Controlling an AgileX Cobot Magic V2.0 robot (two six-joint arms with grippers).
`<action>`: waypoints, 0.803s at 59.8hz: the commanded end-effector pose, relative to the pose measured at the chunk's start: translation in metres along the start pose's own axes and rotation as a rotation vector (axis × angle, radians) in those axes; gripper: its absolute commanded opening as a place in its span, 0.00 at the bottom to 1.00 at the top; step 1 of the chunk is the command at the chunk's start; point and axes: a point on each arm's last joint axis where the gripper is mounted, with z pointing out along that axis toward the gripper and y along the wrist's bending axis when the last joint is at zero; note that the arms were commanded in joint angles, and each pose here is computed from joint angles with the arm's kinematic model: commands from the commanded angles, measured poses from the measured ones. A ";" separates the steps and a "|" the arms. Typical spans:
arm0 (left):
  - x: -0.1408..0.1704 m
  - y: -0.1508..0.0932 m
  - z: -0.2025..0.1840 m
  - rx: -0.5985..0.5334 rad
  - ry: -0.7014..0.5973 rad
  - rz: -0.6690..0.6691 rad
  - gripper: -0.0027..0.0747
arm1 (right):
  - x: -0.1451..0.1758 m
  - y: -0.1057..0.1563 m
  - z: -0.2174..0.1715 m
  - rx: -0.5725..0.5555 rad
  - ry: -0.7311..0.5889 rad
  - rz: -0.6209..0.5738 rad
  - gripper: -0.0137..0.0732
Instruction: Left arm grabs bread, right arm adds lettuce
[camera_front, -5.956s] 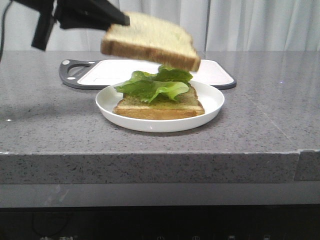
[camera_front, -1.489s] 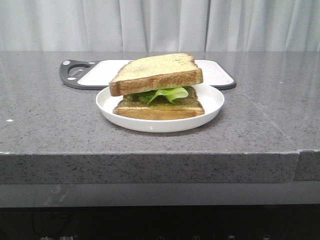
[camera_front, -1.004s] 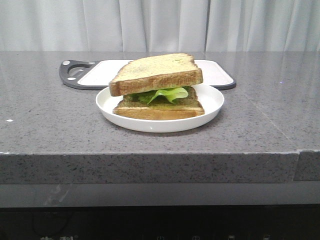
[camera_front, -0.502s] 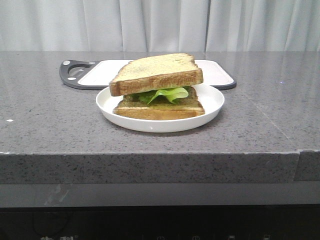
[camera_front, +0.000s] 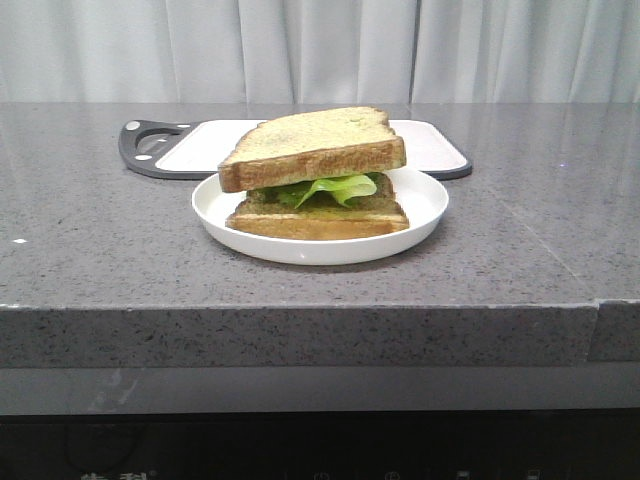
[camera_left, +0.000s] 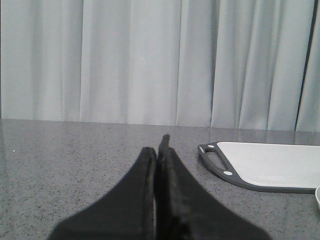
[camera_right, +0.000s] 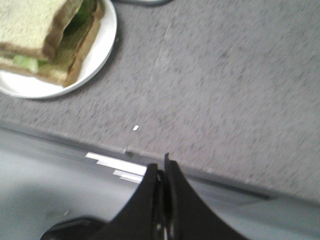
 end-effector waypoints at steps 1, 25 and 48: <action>-0.007 0.000 -0.002 0.000 -0.095 -0.008 0.01 | -0.008 -0.004 -0.007 0.050 -0.199 -0.045 0.02; -0.007 0.000 -0.002 0.000 -0.095 -0.008 0.01 | 0.091 -0.026 0.014 0.203 -0.762 -0.027 0.02; -0.007 0.000 -0.002 0.000 -0.095 -0.008 0.01 | 0.141 -0.032 0.040 0.230 -0.785 -0.020 0.02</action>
